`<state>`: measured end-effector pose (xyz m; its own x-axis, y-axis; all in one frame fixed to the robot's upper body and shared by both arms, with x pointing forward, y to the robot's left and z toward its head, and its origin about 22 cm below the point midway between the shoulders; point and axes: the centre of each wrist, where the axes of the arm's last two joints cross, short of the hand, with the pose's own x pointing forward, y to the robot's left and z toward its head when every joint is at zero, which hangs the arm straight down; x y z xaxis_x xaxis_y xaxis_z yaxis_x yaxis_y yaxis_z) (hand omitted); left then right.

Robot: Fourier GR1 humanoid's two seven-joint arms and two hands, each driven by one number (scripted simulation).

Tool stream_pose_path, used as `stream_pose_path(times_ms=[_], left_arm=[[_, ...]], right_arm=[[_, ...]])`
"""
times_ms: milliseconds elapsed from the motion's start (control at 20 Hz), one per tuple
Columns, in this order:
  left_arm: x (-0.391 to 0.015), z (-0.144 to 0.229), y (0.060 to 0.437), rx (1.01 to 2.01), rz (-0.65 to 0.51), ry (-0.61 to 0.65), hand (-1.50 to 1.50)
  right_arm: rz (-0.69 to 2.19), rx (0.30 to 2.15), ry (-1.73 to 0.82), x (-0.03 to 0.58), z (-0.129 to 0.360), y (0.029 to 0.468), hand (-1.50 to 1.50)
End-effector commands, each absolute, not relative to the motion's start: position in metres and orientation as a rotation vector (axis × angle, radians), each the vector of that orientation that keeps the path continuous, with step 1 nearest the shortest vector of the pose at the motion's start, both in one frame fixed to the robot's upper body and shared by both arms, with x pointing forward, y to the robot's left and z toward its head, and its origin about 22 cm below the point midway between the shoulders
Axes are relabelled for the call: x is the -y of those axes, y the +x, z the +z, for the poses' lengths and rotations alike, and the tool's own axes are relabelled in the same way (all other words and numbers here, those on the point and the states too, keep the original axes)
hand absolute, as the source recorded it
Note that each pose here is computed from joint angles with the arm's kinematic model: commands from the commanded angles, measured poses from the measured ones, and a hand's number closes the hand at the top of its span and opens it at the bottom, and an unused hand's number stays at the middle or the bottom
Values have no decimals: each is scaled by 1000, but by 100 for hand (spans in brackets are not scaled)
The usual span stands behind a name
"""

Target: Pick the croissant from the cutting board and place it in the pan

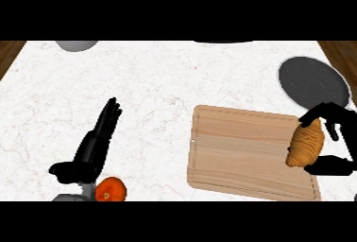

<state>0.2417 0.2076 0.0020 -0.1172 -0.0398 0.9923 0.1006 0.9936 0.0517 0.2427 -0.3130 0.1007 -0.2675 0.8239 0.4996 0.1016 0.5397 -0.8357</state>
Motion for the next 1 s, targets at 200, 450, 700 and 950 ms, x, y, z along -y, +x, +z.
stream_pose_path(times_ms=[200, 450, 700, 950], left_arm=[[-197, 8, 251, 1676, -134, -67, 0], [-207, 10, 241, 1695, -144, -74, 0], [-194, 19, 249, 1719, -136, -77, 0], [-200, 10, 248, 1708, -163, -108, 0]], right_arm=[[588, 1665, -773, 337, 98, 286, 150], [515, 1699, -914, 378, 72, 313, 150], [487, 1719, -1143, 413, 74, 337, 150], [314, 1759, -1135, 432, 77, 362, 150]])
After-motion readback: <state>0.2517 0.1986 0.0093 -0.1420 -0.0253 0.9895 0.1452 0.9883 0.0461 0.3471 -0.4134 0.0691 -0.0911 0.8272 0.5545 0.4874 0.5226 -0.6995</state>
